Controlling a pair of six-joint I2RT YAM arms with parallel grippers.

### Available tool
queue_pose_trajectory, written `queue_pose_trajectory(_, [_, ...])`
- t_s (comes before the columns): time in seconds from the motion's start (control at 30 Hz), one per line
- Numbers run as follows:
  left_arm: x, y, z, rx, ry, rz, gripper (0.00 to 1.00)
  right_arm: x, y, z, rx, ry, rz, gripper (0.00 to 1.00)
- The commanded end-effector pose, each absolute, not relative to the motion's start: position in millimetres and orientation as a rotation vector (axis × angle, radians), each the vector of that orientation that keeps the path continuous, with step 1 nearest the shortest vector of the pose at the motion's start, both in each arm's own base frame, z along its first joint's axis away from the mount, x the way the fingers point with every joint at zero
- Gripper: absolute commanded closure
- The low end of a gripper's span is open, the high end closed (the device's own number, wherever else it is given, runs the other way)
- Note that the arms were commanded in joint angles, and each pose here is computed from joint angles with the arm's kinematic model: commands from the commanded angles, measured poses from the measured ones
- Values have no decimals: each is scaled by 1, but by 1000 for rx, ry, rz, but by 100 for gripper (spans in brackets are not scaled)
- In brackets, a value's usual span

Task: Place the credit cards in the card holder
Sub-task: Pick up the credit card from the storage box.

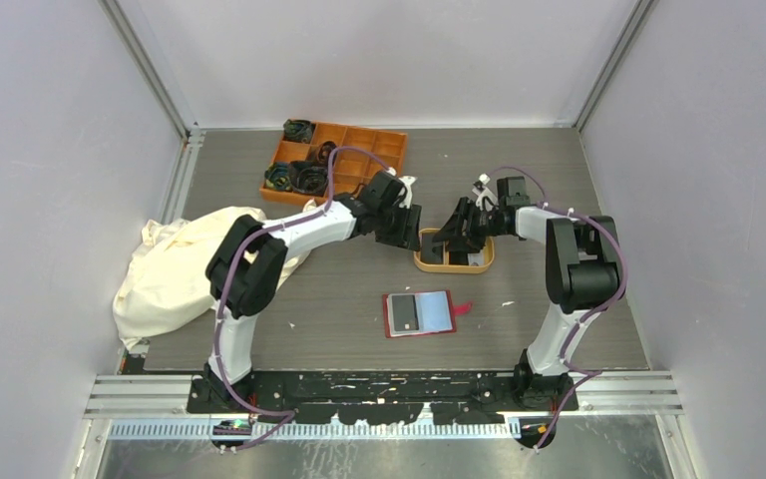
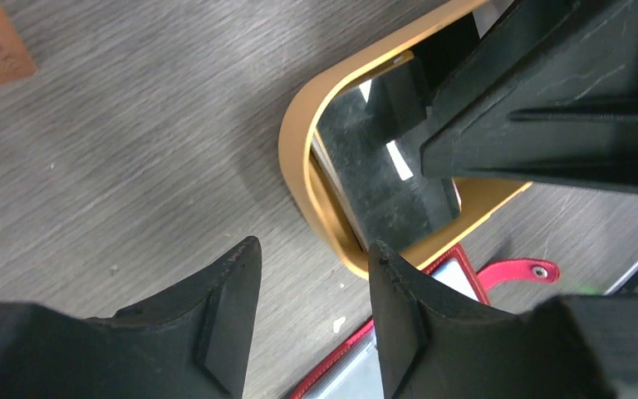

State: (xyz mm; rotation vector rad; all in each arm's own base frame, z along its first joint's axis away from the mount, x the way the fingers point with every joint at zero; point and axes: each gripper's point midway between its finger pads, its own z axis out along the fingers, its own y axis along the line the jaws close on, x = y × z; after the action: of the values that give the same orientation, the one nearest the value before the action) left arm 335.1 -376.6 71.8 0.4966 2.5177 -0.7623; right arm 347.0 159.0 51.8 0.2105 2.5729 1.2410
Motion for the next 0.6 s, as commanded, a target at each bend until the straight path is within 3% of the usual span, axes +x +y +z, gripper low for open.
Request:
queue_pose_trajectory(0.0, [348,-391,81,518,2479,-750,52,356,168,66,179,2517,1327,43])
queue_pose_trajectory(0.33, [348,-397,72,565,2506,-740,73,357,179,86,187,2428,1477,45])
queue_pose_trajectory(0.57, [347,-398,73,575,2505,-744,76,359,183,97,179,2368,1535,45])
